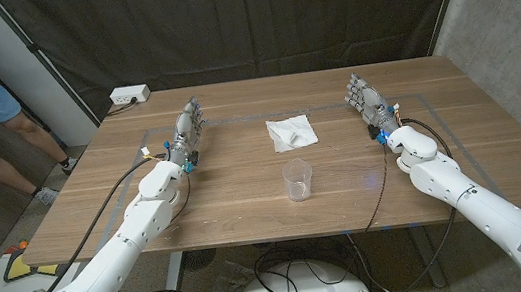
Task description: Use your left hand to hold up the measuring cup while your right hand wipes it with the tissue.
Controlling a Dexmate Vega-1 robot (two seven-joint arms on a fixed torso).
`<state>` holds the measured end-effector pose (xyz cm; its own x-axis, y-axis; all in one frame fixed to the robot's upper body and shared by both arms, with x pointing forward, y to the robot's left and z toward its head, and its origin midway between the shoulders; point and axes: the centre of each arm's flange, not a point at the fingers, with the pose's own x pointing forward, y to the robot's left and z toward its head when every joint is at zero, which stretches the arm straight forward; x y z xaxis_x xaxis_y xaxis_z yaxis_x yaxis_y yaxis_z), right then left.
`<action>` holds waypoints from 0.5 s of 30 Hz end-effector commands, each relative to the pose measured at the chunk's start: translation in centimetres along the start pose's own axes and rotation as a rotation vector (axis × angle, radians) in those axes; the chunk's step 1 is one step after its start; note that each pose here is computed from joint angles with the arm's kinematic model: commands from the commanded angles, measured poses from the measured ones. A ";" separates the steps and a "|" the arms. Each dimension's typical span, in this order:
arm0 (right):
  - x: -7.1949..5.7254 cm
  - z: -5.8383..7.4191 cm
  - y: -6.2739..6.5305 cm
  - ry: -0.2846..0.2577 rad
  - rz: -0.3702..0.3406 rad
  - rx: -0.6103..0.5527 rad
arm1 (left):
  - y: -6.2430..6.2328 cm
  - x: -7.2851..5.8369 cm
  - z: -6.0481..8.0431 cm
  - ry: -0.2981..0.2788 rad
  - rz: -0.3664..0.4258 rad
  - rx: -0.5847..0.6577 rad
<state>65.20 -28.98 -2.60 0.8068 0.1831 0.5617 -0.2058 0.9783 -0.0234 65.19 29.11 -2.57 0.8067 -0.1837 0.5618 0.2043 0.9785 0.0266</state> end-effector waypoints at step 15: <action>0.0 0.1 0.4 0.004 0.015 -0.023 | -0.2 -0.1 0.7 -0.004 -0.030 0.065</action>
<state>65.05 -28.82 -2.60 0.8060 0.1888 0.5610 -0.2027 0.9785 -0.0380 65.05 28.87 -2.34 0.8008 -0.2033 0.5634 0.2049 0.9769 0.0612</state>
